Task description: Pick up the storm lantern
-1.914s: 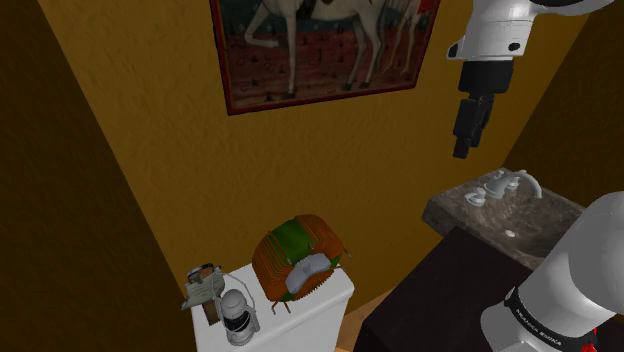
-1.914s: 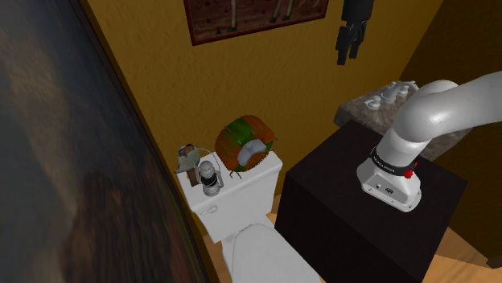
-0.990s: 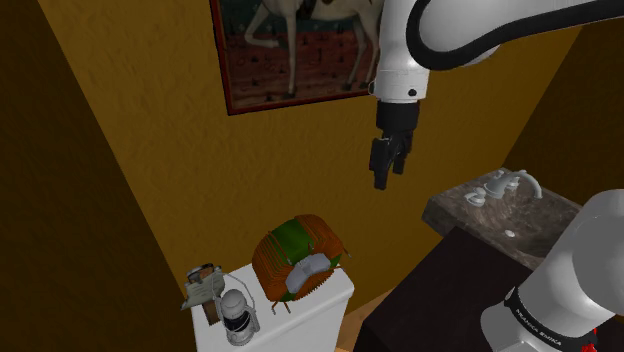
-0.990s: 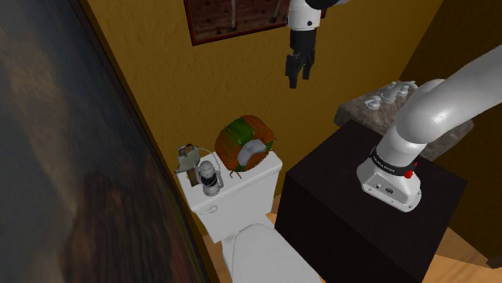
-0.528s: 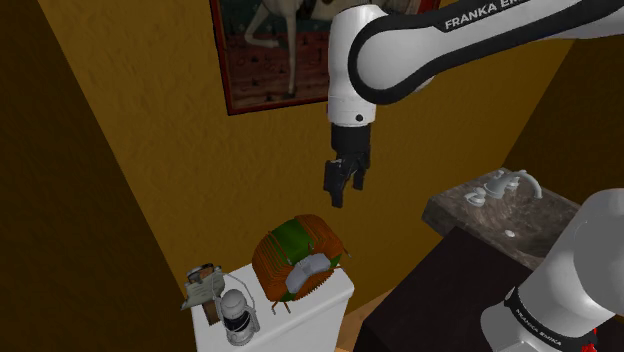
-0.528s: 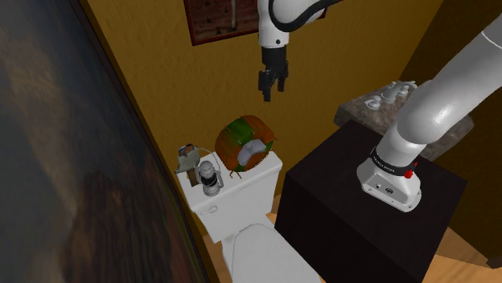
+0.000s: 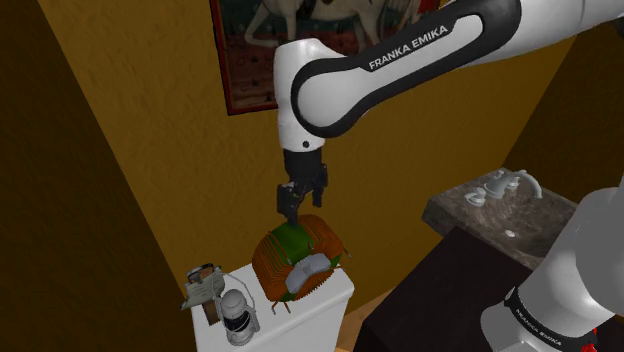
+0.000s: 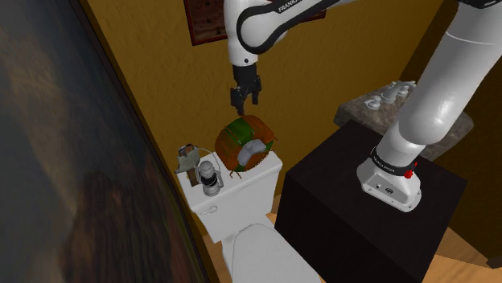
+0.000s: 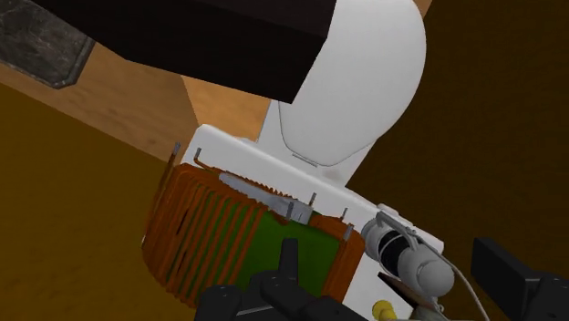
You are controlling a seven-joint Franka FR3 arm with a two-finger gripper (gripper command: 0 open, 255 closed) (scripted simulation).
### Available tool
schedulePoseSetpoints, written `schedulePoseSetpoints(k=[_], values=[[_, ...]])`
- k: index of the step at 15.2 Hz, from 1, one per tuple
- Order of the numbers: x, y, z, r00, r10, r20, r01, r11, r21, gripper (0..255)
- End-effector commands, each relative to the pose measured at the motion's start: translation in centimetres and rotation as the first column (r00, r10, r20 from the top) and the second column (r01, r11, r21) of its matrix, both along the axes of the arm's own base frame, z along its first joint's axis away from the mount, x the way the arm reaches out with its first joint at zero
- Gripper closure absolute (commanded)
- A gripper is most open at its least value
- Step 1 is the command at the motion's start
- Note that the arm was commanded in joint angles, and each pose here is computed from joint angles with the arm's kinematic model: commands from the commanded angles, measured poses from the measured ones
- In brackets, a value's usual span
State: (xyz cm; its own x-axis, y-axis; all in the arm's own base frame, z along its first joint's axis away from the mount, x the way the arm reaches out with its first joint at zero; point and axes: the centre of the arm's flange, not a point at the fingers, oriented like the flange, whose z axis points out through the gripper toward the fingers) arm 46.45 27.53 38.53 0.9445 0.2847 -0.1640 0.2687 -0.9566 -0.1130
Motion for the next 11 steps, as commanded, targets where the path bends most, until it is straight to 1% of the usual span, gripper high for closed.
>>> schedulePoseSetpoints(k=[1,11], values=[[1.4,2.4,-1.4,1.0,0.012,0.002,-0.012,1.0,0.0,0],[7.0,12.9,-7.5,0.997,0.072,0.007,-0.071,0.997,-0.003,0]])
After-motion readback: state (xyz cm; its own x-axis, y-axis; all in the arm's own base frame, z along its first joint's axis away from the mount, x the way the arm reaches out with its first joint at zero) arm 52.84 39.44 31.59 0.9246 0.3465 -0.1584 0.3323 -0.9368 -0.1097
